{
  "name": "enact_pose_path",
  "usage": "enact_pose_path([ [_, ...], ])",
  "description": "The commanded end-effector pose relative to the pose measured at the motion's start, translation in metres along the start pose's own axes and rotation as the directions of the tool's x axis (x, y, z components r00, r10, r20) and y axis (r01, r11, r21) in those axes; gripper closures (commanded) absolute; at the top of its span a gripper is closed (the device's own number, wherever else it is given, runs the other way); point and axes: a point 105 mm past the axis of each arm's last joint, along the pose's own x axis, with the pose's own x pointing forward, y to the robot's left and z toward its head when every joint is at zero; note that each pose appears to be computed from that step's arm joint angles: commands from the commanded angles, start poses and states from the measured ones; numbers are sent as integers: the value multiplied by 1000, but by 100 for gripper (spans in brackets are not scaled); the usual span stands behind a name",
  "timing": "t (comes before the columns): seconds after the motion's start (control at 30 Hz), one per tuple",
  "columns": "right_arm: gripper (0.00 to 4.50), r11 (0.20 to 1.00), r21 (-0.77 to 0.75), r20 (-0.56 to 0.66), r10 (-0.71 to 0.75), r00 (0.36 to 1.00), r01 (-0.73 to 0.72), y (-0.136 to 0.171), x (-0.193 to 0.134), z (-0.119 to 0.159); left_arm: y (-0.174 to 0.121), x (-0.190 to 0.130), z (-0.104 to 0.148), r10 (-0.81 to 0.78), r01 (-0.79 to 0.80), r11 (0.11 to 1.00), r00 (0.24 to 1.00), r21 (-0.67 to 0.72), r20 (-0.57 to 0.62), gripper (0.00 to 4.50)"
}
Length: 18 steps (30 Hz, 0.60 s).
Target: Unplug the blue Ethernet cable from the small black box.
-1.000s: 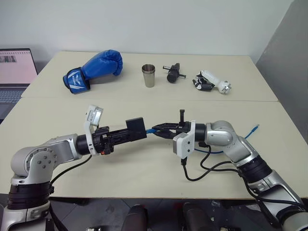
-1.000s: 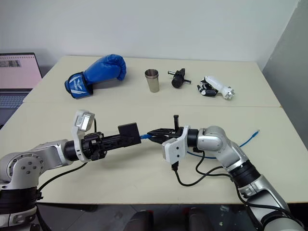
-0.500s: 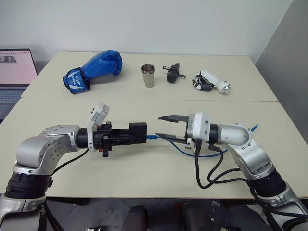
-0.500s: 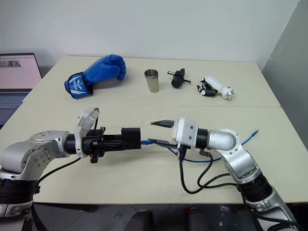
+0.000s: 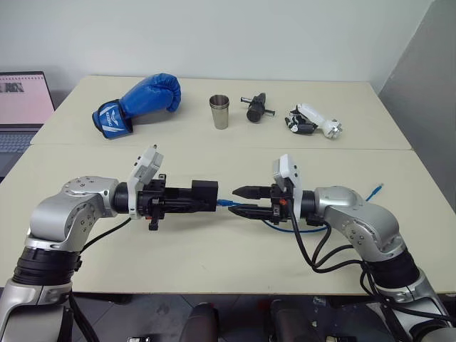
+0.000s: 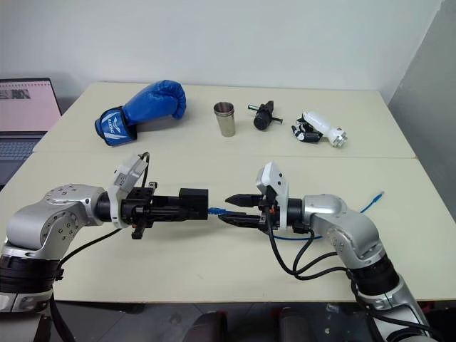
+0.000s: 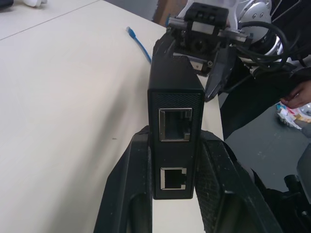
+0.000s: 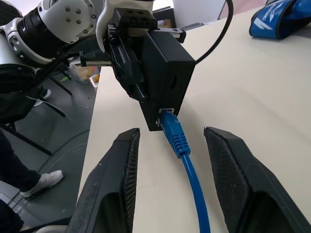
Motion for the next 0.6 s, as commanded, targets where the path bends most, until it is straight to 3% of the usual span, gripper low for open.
enact_pose_path([
  [0.03, 228, 999, -42, 11, 19, 1000, -19, 0, 8, 8, -2, 1, 9, -22, 21, 999, 1000, 46, 6, 370],
  [0.6, 228, 994, 28, -9, 106, 994, -106, 3, 16, 9, -2, 1, 10, -20, 20, 999, 1000, 45, 13, 370],
])
